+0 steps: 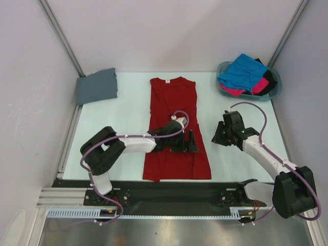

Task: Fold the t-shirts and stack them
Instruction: Fold the tshirt

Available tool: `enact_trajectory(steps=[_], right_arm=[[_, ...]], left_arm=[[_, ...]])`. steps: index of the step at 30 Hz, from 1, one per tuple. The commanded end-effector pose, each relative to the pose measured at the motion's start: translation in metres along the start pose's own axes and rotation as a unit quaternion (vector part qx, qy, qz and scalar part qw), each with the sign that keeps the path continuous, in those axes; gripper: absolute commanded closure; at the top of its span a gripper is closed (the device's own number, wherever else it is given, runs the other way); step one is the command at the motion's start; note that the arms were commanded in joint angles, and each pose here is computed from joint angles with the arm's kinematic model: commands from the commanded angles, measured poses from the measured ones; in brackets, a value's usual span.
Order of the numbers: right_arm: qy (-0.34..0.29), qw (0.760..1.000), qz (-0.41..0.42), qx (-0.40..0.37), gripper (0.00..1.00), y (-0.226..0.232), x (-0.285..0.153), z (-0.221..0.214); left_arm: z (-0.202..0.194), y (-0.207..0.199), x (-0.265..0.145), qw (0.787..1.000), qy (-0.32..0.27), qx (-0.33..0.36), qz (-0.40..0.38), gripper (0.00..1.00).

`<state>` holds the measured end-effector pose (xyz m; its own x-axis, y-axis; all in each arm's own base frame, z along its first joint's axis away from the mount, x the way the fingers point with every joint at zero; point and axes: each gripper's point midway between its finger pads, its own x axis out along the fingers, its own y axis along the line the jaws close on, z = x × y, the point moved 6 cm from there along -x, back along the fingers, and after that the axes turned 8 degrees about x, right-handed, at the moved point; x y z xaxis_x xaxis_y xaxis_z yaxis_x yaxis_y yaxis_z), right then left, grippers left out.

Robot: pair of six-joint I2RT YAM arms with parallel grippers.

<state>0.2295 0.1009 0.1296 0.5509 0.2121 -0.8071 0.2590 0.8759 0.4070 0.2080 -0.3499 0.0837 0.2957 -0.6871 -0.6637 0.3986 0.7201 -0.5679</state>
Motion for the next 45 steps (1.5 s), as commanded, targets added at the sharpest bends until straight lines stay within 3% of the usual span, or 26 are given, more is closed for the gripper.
enact_trajectory(steps=[1,6,18,32,37,45], right_arm=[[-0.012,1.000,0.017,0.008,0.75,0.004,-0.004,0.000],[-0.016,1.000,0.024,0.008,0.74,0.007,-0.008,-0.004],[-0.018,0.999,0.026,0.000,0.74,0.011,-0.018,-0.014],[-0.013,1.000,0.023,-0.008,0.74,0.008,-0.018,-0.018],[-0.011,1.000,0.021,-0.008,0.74,0.007,-0.017,-0.018],[-0.012,1.000,0.021,-0.006,0.74,0.007,-0.016,-0.018]], left_arm=[[-0.025,-0.020,-0.020,0.998,0.030,0.026,-0.048,0.09],[-0.049,-0.027,-0.028,0.997,0.040,0.035,-0.057,0.28],[-0.045,-0.047,-0.020,0.995,0.020,0.029,-0.095,0.73],[-0.057,-0.047,-0.001,0.994,0.047,0.026,-0.092,0.73],[-0.057,-0.047,0.001,0.994,0.048,0.028,-0.091,1.00],[-0.056,-0.056,-0.012,0.994,0.051,0.038,-0.093,1.00]])
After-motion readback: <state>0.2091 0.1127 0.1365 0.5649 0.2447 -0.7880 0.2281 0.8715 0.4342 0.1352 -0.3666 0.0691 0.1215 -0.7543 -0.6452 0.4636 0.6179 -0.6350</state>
